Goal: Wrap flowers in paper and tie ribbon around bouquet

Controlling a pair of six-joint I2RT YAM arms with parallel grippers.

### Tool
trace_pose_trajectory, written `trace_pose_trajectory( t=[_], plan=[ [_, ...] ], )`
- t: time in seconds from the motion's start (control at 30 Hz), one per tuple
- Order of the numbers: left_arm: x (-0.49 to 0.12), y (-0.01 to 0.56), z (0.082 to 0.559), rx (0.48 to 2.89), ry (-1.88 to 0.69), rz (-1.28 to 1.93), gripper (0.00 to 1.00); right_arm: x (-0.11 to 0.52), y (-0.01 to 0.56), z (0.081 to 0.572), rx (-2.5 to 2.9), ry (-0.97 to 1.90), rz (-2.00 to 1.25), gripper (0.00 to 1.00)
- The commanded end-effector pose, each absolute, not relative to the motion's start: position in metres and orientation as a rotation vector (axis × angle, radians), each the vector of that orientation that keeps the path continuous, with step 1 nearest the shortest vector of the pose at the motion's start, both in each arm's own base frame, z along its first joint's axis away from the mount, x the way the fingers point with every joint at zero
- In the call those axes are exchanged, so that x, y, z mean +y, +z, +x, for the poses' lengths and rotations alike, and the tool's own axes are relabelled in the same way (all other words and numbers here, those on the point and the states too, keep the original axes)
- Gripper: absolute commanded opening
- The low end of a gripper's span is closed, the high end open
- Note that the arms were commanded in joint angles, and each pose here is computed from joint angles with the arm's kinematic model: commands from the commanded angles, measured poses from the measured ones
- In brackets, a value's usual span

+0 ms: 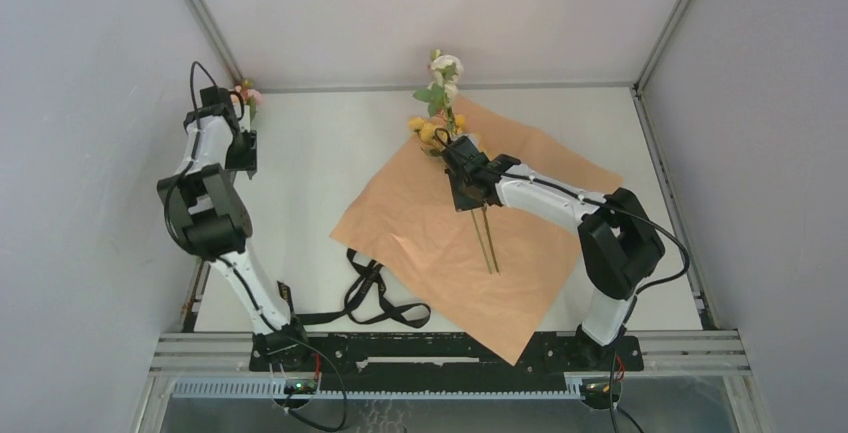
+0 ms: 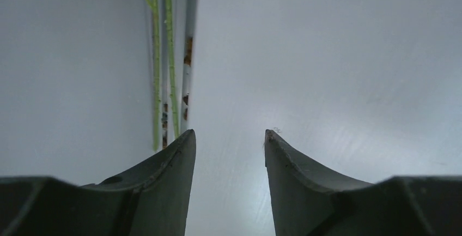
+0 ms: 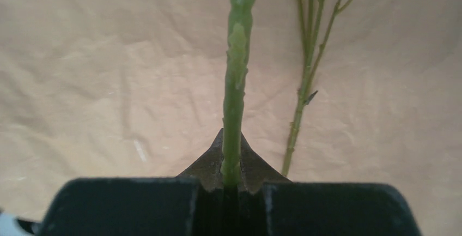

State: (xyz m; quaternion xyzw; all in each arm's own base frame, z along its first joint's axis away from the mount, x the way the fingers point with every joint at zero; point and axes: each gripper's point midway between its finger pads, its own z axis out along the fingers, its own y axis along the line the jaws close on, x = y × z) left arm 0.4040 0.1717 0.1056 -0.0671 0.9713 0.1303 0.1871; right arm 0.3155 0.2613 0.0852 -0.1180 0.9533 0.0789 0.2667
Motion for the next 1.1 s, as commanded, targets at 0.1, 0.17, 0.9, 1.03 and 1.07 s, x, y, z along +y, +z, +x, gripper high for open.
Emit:
trace_pose_trajectory(
  t=[0.1,0.17,0.9,1.03,1.07],
  plan=[
    [0.226,0.105,0.421,2.774,0.604,-0.107,0.55,0.241,0.062,0.324,2.619,0.045,-0.321,0.16],
    [0.238,0.094,0.422,2.794,0.631,-0.122,0.55,0.242,0.06,0.324,2.632,0.063,-0.31,0.33],
    [0.281,0.035,0.444,2.915,0.659,0.026,0.47,0.255,0.115,0.312,2.534,0.142,-0.283,0.57],
    [0.28,0.035,0.452,2.9,0.609,0.038,0.44,0.255,0.116,0.309,2.534,0.132,-0.293,0.57],
    [0.279,0.035,0.453,2.898,0.602,0.05,0.43,0.255,0.115,0.309,2.534,0.126,-0.297,0.57]
  ],
)
